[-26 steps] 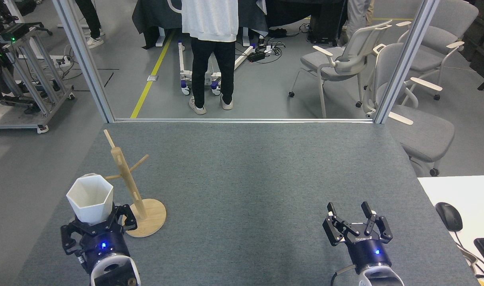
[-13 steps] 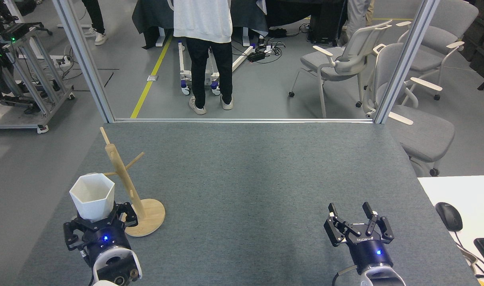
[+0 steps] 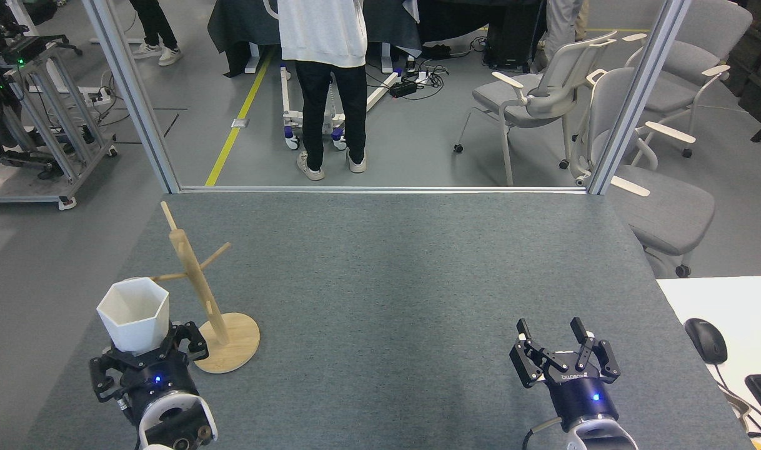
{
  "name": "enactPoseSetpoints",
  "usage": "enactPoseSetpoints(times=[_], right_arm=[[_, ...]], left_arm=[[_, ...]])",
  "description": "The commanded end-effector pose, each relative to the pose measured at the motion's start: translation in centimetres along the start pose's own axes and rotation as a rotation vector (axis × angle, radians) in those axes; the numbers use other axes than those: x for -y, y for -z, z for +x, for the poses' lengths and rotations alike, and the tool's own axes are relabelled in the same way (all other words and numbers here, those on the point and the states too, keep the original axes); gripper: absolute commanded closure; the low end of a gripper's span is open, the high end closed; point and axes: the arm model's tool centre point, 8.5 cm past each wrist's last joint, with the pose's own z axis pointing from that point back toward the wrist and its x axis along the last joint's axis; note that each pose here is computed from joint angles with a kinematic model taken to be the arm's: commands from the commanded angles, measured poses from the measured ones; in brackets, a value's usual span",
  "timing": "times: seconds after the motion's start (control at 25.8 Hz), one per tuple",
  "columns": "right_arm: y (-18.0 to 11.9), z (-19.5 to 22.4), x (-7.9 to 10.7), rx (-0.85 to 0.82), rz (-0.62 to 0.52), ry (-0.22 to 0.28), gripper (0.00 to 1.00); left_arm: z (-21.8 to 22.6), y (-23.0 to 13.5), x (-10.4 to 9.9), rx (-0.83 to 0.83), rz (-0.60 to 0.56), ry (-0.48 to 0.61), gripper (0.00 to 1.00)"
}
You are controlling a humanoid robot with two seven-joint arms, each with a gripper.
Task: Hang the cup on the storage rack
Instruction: 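Raise the cup with the left gripper toward a rack arm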
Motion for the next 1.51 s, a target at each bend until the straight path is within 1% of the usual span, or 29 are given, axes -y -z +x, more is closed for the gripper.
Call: enactPoseSetpoints(times=[0.0, 0.04, 0.23, 0.39, 0.54, 0.93, 1.47], right_arm=[[0.0, 0.1, 0.0, 0.0, -0.001, 0.001, 0.01], [0.0, 0.1, -0.1, 0.0, 0.0, 0.003, 0.01], [0.0, 0.2, -0.1, 0.0, 0.0, 0.005, 0.01], [0.0, 0.2, -0.1, 0.0, 0.001, 0.003, 0.01], [0.0, 0.4, -0.2, 0.004, 0.003, -0.01, 0.01], [0.0, 0.4, -0.2, 0.004, 0.003, -0.01, 0.01], [0.0, 0.4, -0.2, 0.002, 0.002, -0.011, 0.01]], left_arm=[[-1.4, 0.0, 0.5, -0.026, -0.005, 0.008, 1.0], [-1.9, 0.0, 0.8, -0.033, -0.009, 0.013, 1.0], [-2.0, 0.1, 0.8, -0.02, -0.01, 0.02, 1.0], [-1.7, 0.4, 0.4, -0.012, -0.005, 0.019, 1.0], [-1.3, 1.2, 0.0, -0.015, -0.005, 0.013, 1.0], [-0.3, 2.0, -0.9, 0.005, 0.011, 0.016, 1.0], [1.2, 0.9, -0.5, 0.055, 0.016, 0.029, 1.0]])
